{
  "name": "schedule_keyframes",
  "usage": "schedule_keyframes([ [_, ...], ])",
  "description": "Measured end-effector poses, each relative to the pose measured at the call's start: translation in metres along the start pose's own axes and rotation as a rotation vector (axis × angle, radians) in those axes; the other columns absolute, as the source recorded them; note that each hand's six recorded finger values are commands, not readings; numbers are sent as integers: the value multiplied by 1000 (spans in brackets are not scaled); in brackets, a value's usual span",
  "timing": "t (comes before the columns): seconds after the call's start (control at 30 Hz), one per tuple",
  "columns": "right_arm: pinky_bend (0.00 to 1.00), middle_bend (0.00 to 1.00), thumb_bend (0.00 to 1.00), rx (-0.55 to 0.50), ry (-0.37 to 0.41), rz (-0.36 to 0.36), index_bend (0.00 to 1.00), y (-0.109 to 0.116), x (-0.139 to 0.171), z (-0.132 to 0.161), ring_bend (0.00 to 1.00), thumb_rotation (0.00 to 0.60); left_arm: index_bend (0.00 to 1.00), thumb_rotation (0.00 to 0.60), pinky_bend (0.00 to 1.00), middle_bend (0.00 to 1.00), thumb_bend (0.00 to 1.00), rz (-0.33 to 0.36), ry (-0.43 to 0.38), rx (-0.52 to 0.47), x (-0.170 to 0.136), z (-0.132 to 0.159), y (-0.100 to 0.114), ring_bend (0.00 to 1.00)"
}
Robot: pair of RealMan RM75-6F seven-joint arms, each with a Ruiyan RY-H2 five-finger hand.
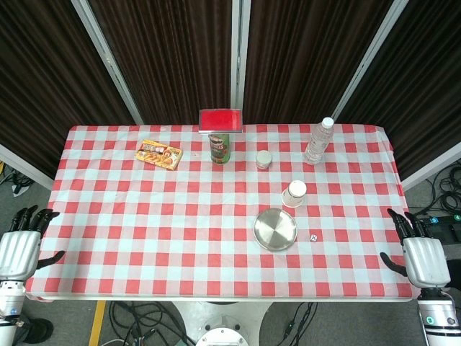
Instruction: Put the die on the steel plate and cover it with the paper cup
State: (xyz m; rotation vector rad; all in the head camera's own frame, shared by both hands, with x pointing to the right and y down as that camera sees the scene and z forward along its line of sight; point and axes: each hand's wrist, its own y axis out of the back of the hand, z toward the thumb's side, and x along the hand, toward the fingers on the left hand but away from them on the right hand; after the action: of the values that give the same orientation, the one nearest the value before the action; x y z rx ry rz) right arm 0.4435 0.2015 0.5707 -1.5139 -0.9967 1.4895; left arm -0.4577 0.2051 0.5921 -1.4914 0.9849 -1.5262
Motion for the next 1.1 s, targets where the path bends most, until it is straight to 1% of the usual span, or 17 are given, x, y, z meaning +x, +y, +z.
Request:
schedule_keyframes([
  [0.13,216,189,112,4,5,4,96,0,0,2,113,600,226,600,112,194,0,1,4,-3,0,-1,-1,98],
  [0.27,217,200,113,-2,13,4,105,0,0,4,119,600,226,600,112,194,0,20,3,-7,-1,-1,1,98],
  [0.37,223,222,112,-12,24,6,121,0,0,6,143,600,226,600,111,194,0,42,3,-12,-1,-1,3,98],
  [0.43,242,258,112,-13,37,10,141,0,-2,9,178,600,226,600,111,194,0,50,3,-16,-1,-1,3,98],
  [0.5,288,317,112,-10,51,17,173,-1,-4,13,239,600,226,600,111,194,0,47,2,-16,-2,0,2,98],
  [0.53,331,360,111,-7,58,21,199,-1,-6,14,290,600,226,600,111,194,0,45,0,-16,-2,0,2,98],
  [0.6,456,459,110,5,74,33,244,-5,-8,19,430,600,226,600,110,194,0,44,-2,-20,-2,0,1,98],
  [0.7,663,621,108,29,97,61,257,-12,-17,27,646,600,226,600,110,194,0,43,-2,-25,-2,1,1,98],
  [0.77,746,705,106,43,115,91,265,-18,-24,33,738,600,226,600,110,194,0,43,-4,-23,-2,0,1,98],
  [0.87,824,790,106,61,147,159,284,-34,-39,45,814,600,226,600,110,194,0,38,-3,-27,-2,0,0,98],
  [1.0,871,840,109,75,193,274,298,-62,-63,64,864,600,226,600,110,194,0,31,3,-28,-3,-1,-2,98],
  [1.1,883,850,111,89,218,345,317,-85,-80,76,878,600,226,600,110,194,0,23,8,-30,-4,-2,-2,98],
])
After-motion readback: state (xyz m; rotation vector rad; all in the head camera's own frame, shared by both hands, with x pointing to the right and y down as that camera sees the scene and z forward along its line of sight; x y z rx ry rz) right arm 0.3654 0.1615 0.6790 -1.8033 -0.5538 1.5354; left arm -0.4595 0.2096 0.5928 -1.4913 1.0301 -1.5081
